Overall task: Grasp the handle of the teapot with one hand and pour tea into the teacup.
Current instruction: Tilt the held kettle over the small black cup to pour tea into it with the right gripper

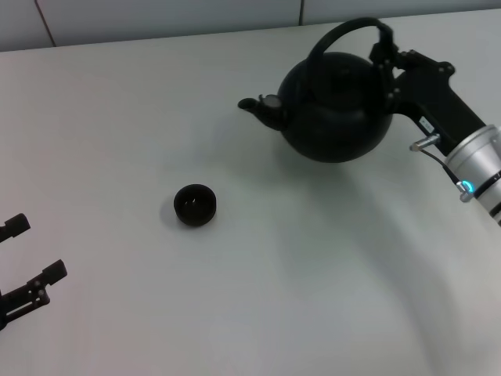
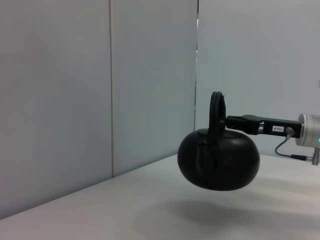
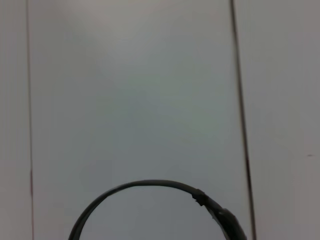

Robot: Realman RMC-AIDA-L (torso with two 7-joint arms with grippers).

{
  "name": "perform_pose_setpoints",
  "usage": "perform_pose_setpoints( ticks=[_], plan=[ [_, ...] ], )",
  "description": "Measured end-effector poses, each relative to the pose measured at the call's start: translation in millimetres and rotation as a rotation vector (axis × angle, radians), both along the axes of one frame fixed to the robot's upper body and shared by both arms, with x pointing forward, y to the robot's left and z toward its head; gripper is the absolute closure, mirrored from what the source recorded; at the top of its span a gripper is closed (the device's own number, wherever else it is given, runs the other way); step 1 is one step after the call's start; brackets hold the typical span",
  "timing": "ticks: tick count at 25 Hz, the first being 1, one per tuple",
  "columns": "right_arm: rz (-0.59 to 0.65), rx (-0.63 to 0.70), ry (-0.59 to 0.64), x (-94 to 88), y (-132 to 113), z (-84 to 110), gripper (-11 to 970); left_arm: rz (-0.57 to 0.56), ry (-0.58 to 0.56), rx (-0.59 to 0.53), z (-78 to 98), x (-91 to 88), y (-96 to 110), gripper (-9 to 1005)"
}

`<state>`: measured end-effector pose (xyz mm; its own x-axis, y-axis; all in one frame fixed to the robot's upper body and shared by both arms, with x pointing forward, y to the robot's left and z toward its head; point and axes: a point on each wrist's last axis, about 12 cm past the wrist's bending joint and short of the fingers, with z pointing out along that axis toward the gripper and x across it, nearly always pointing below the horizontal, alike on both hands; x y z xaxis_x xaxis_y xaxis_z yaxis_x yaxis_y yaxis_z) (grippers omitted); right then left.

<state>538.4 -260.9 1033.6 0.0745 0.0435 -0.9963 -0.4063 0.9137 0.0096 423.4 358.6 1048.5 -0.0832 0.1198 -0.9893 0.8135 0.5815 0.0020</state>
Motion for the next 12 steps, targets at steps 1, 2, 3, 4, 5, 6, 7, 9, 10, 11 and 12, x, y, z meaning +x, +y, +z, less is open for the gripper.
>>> perform_pose_setpoints(
  ticks=[1, 2, 3, 4, 5, 6, 7, 9, 10, 11, 12],
  plan=[
    [0.000, 0.000, 0.000, 0.0, 0.0, 0.0, 871, 0.000, 0.000, 0.000, 0.0, 0.0, 0.0, 169],
    [0.005, -0.006, 0.002, 1.6, 1.0, 0.3, 871, 0.000, 0.000, -0.001, -0.1, 0.1, -0.4, 169],
    [0.009, -0.011, 0.004, 3.4, 1.8, 0.8, 871, -0.001, 0.000, -0.002, -0.1, 0.2, -0.7, 169],
    [0.011, -0.013, 0.004, 4.9, 2.6, 1.4, 871, 0.000, 0.000, -0.003, -0.2, 0.4, -1.2, 169],
    [0.019, -0.020, 0.005, 8.7, 4.7, 2.9, 871, 0.000, -0.002, -0.005, -0.1, 0.7, -1.7, 169],
    [0.019, -0.020, 0.005, 8.7, 4.7, 2.9, 871, 0.000, -0.002, -0.006, 0.0, 0.8, -1.7, 169],
    [0.028, -0.026, 0.005, 11.4, 5.9, 4.2, 871, 0.001, -0.003, -0.006, 0.0, 0.8, -1.8, 169],
    [0.061, -0.036, 0.013, 17.4, 7.9, 7.2, 871, 0.002, -0.005, -0.007, 0.1, 0.9, -1.9, 169],
    [0.110, -0.039, 0.029, 25.8, 9.8, 12.3, 871, 0.002, -0.008, -0.008, 0.3, 1.0, -2.0, 169],
    [0.110, -0.039, 0.029, 25.8, 9.8, 12.3, 871, 0.002, -0.008, -0.008, 0.3, 1.0, -2.0, 169],
    [0.174, -0.055, 0.046, 33.8, 13.7, 17.7, 871, 0.002, -0.009, -0.009, 0.4, 0.9, -2.1, 169]
  ],
)
